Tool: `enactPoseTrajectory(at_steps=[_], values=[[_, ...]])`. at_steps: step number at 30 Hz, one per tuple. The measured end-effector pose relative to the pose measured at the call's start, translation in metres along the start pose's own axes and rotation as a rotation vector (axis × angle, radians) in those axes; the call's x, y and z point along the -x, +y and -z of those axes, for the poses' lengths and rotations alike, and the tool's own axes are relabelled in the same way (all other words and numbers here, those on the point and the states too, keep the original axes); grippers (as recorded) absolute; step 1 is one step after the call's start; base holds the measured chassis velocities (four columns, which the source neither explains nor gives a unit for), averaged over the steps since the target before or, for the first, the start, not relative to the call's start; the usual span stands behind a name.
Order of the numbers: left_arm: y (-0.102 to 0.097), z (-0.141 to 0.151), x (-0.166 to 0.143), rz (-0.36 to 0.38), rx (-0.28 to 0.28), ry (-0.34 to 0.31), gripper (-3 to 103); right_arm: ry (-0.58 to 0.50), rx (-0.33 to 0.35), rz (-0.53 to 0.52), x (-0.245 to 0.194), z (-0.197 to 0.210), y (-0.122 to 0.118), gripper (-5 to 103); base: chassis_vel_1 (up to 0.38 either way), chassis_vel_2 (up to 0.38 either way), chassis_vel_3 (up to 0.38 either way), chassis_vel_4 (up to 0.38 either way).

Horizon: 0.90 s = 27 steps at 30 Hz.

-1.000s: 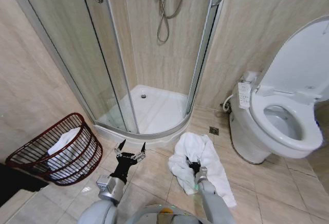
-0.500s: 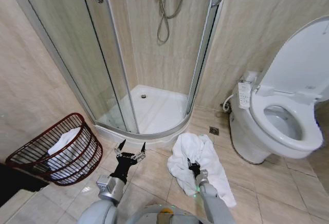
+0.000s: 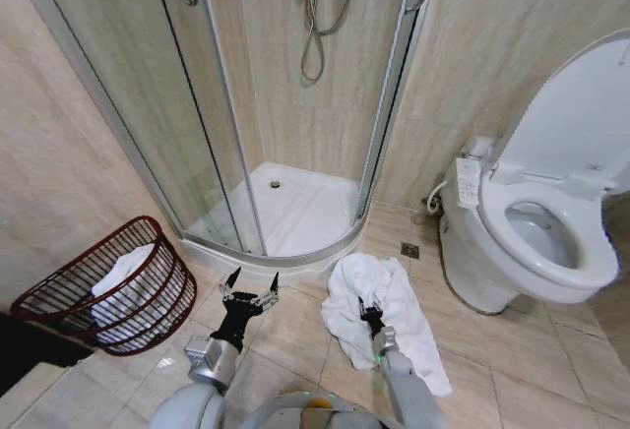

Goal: Discard the used towel into the hamper.

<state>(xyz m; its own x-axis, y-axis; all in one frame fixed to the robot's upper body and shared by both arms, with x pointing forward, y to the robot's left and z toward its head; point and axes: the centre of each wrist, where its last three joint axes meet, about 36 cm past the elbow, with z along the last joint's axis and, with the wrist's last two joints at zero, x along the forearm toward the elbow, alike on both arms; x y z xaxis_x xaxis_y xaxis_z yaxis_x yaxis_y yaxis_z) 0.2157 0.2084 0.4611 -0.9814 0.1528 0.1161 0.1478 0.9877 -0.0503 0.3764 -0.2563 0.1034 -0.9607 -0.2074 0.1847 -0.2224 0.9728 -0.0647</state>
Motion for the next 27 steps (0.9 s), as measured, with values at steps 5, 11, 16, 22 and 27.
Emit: enactPoseTrajectory(at_steps=[5,11,16,22,27], values=[[0.000,0.000,0.000,0.000,0.000,0.000,100,-0.091,-0.045,0.029,0.000,0.016,-0.003,21,0.000,0.000,0.000,0.000],[0.000,0.000,0.000,0.000,0.000,0.000,100,-0.260,-0.130,-0.005,-0.004,0.034,-0.012,21,0.000,0.000,0.000,0.000],[0.000,0.000,0.000,0.000,0.000,0.000,100,-0.393,-0.182,-0.053,-0.015,0.077,-0.024,21,0.000,0.000,0.000,0.000],[0.000,0.000,0.000,0.000,0.000,0.000,100,-0.493,-0.096,-0.075,-0.048,0.159,-0.027,21,0.000,0.000,0.000,0.000],[0.000,0.000,0.000,0.000,0.000,0.000,100,-0.600,-0.067,-0.073,-0.077,0.238,-0.032,21,0.000,0.000,0.000,0.000]])
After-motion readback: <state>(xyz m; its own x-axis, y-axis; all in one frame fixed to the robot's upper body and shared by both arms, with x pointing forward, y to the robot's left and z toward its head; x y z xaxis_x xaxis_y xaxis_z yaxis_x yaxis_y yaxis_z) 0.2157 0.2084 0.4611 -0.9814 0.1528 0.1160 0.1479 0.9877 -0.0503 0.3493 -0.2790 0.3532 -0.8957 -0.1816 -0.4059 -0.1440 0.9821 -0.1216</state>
